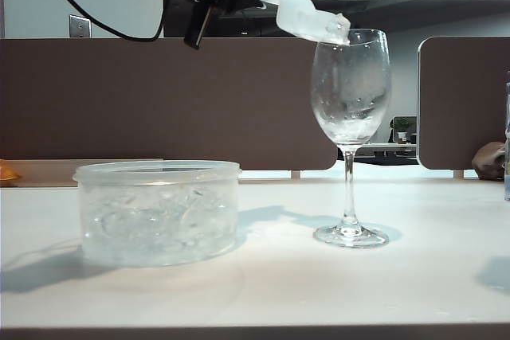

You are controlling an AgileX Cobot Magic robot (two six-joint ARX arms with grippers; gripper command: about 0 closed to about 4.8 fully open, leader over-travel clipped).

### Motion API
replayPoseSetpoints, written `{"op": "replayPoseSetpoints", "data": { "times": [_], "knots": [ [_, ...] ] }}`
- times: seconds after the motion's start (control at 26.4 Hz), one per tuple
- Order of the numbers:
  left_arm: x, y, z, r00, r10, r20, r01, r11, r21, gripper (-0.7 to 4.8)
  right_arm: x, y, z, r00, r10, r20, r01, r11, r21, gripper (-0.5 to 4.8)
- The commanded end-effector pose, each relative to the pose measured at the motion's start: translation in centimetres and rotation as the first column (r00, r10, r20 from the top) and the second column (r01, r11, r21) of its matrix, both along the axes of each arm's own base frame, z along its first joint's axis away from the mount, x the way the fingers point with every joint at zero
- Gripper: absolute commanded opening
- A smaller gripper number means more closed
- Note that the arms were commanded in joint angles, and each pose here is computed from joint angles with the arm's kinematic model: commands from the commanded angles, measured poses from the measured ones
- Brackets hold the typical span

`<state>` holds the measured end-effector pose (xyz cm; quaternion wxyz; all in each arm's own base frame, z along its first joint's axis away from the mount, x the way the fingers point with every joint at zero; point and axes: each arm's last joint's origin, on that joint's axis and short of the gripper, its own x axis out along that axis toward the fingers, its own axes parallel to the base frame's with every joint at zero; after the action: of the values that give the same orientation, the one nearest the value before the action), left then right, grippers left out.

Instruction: Pick up an ice shovel filled with ice cubes and pour the ice from the shovel into the glass.

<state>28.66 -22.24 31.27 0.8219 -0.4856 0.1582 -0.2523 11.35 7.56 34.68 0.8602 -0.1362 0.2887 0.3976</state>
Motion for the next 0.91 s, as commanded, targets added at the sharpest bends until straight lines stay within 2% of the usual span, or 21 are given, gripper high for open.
{"op": "replayPoseSetpoints", "data": {
  "times": [0.04, 0.45, 0.53, 0.61, 0.91],
  "knots": [
    [0.0, 0.0, 0.3, 1.0, -0.004, 0.027, 0.004, 1.0, 0.005, -0.06, 0.0, 0.0, 0.2, 1.0, 0.001, 0.013, -0.002, 1.0, 0.011, 0.0],
    [0.1, 0.0, 1.1, 0.999, -0.003, 0.05, 0.003, 1.0, -0.001, -0.06, 0.0, 0.0, 0.2, 1.0, 0.002, 0.013, -0.002, 1.0, 0.011, 0.0],
    [0.2, -0.1, 2.4, 0.994, -0.008, 0.106, 0.006, 1.0, 0.021, -0.06, 0.0, 0.0, 0.2, 1.0, 0.001, 0.013, -0.002, 1.0, 0.011, 0.0],
    [0.2, -0.2, 2.9, 0.992, -0.013, 0.123, 0.01, 1.0, 0.026, -0.06, 0.0, 0.0, 0.2, 1.0, 0.001, 0.013, -0.002, 1.0, 0.011, 0.0],
    [0.3, -0.2, 3.0, 0.994, -0.019, 0.108, 0.015, 0.999, 0.034, -0.06, 0.0, 0.0, 0.2, 1.0, 0.001, 0.013, -0.002, 1.0, 0.011, 0.0]
  ]
}}
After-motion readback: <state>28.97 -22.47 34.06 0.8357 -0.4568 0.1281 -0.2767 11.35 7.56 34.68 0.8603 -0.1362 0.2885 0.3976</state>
